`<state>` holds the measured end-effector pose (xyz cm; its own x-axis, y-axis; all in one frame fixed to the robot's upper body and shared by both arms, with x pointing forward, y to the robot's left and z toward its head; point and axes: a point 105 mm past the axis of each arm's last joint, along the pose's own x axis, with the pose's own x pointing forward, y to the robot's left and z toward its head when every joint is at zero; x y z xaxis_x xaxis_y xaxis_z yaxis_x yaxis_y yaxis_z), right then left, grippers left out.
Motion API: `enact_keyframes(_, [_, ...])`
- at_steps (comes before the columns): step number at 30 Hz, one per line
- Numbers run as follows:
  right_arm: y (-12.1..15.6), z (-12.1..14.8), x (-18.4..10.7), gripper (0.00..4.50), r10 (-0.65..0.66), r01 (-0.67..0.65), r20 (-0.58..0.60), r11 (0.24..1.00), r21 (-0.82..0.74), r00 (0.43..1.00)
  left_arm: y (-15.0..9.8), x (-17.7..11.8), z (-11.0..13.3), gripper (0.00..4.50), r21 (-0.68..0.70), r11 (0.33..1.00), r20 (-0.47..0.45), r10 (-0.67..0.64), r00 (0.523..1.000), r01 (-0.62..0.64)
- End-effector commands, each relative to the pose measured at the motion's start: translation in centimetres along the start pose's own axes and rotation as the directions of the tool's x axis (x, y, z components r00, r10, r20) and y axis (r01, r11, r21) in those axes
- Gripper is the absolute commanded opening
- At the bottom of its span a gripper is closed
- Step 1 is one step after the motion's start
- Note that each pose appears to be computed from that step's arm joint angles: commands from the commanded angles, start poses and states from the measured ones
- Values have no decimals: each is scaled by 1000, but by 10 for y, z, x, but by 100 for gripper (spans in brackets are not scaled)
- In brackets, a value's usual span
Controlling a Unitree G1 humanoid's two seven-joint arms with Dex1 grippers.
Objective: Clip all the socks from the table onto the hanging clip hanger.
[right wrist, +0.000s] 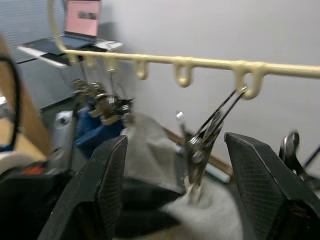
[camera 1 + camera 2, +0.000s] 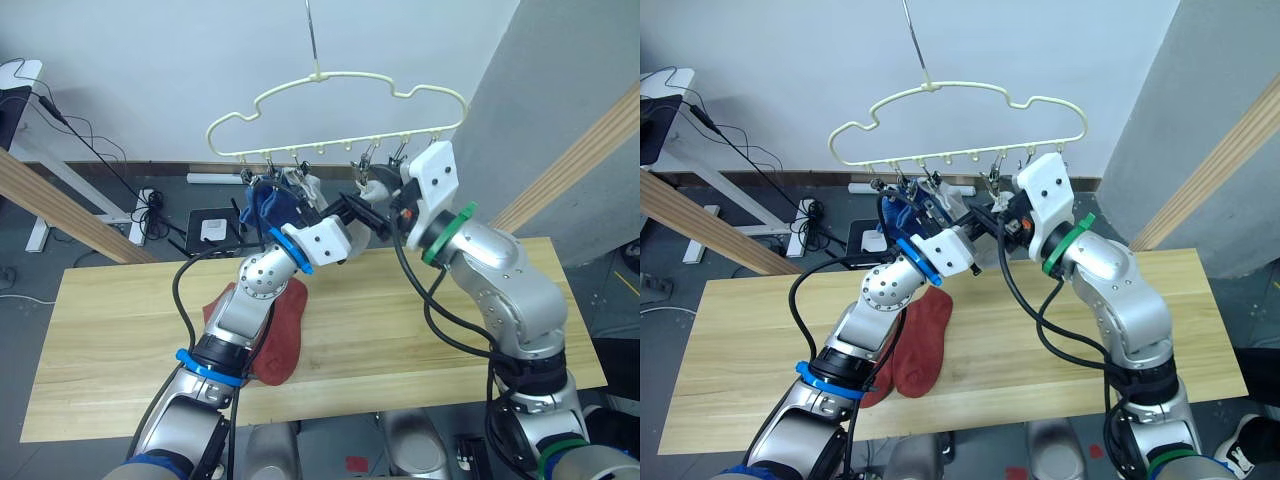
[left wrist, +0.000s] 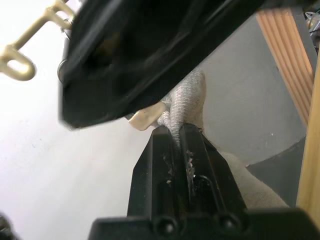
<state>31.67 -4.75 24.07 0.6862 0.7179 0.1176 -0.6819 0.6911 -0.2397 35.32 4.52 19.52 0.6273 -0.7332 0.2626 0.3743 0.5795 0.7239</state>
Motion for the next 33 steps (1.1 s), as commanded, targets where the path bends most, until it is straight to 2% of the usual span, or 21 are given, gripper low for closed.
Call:
enact_keyframes(1, [13, 15, -15, 322, 83, -83, 40, 996, -16, 996, 6, 2, 10, 0, -51, 998, 41, 38, 998, -35])
enact_keyframes(2, [13, 15, -17, 322, 88, -88, 34, 996, -14, 996, 5, 2, 10, 0, -68, 997, 43, 35, 998, -32])
enact_keyframes(11, [11, 18, -27, 329, 105, -104, 24, 993, -50, 994, 5, -7, 11, 250, -259, 966, 42, 27, 999, -16])
enact_keyframes(15, [8, 20, -32, 329, 82, -79, 30, 994, -77, 996, 6, -20, 14, 354, -343, 939, 53, -22, 998, 39])
enact_keyframes(20, [-5, 18, -37, 329, -19, 24, 33, 989, -145, 999, 15, -42, 25, 354, -456, 879, 82, -114, 990, 139])
enact_keyframes(25, [-14, 14, -34, 329, -105, 109, 44, 986, -124, 994, 30, -55, 44, 354, -533, 818, 126, -174, 977, 215])
enact_keyframes(30, [-22, 9, -30, 329, -171, 175, 50, 980, -95, 984, 40, -56, 49, 354, -517, 827, 113, -189, 976, 220])
enact_keyframes(33, [-25, 9, -27, 270, -197, 201, 53, 977, -75, 979, 42, -55, 48, 359, -509, 834, 103, -187, 977, 214])
